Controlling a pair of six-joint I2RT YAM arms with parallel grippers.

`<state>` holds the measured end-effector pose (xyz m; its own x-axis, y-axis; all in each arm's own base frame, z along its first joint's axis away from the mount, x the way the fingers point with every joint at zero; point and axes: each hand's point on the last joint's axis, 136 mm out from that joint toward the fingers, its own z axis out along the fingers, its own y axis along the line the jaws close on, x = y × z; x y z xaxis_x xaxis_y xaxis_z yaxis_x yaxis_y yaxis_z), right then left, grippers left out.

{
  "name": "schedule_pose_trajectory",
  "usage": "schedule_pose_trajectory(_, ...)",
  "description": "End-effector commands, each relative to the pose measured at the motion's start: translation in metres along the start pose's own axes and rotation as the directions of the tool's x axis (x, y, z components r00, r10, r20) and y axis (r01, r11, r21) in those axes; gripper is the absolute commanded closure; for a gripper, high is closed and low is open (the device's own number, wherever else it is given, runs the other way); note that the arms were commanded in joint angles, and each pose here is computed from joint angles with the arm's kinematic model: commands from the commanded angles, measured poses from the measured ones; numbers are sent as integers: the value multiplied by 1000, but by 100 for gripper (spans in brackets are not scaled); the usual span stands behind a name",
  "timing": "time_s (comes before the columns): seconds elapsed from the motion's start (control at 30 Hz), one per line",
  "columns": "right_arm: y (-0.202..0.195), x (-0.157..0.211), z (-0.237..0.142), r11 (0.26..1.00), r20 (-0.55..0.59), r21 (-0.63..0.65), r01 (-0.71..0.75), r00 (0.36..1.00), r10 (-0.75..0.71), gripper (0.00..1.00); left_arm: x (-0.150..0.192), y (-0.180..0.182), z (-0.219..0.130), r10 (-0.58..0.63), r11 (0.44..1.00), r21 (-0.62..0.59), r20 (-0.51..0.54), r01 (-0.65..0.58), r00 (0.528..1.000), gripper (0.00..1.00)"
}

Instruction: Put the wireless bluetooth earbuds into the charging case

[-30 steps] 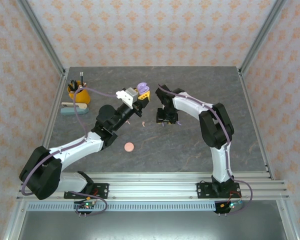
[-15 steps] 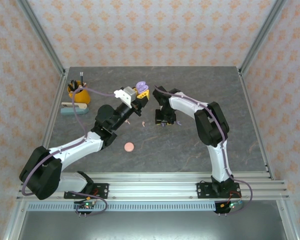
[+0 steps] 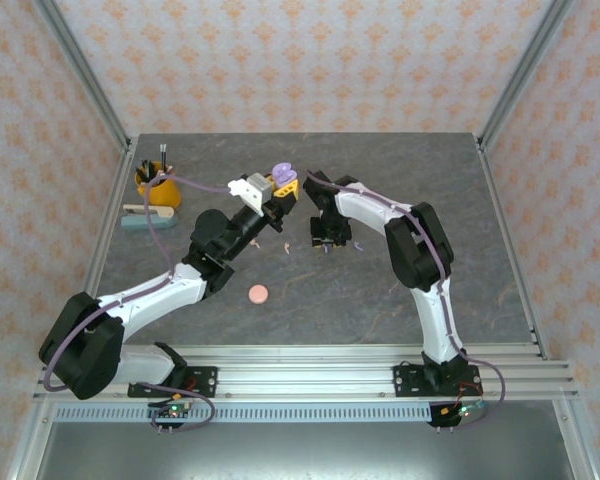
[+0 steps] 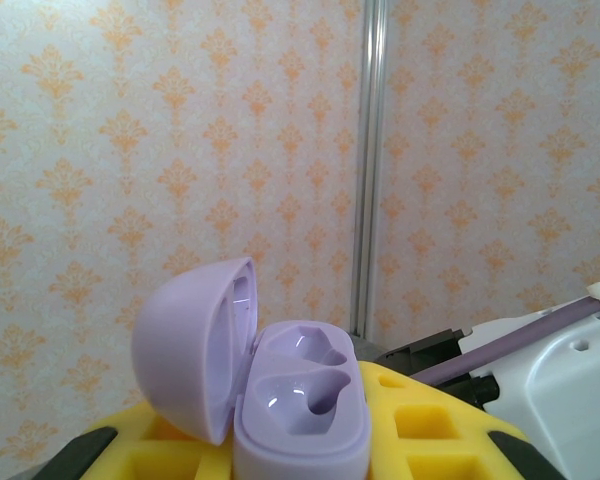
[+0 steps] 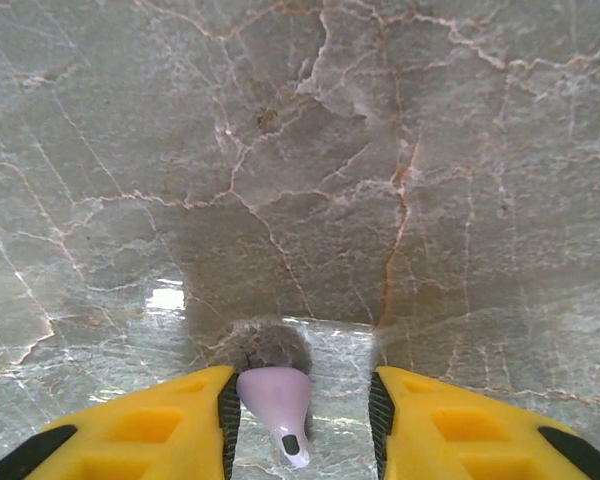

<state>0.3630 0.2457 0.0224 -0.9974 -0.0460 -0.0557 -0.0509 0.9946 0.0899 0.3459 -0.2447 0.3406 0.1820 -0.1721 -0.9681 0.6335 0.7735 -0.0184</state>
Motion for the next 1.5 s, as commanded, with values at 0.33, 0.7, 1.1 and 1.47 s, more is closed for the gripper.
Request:
schedule_pose_trajectory(0.33, -1, 6, 6, 997, -32, 68, 29, 999, -27, 68, -8, 5, -4, -4, 1000, -12, 34, 5, 999, 100)
schedule_pose_trajectory(0.7, 3, 8, 2, 998, -35, 55, 3, 999, -1, 70, -11, 6, -4, -3, 1000, -15, 40, 3, 999, 100)
schedule_pose_trajectory(1.1, -5, 13, 5, 991, -43, 100, -94, 994, 99, 71, -4, 7, -3, -13, 1000, -17, 12, 13, 1000, 100)
schedule_pose_trajectory(1.47, -7, 11, 9, 987, -36, 117, -112, 992, 117, 75, -2, 6, -3, -20, 1000, -10, 7, 20, 1000, 100)
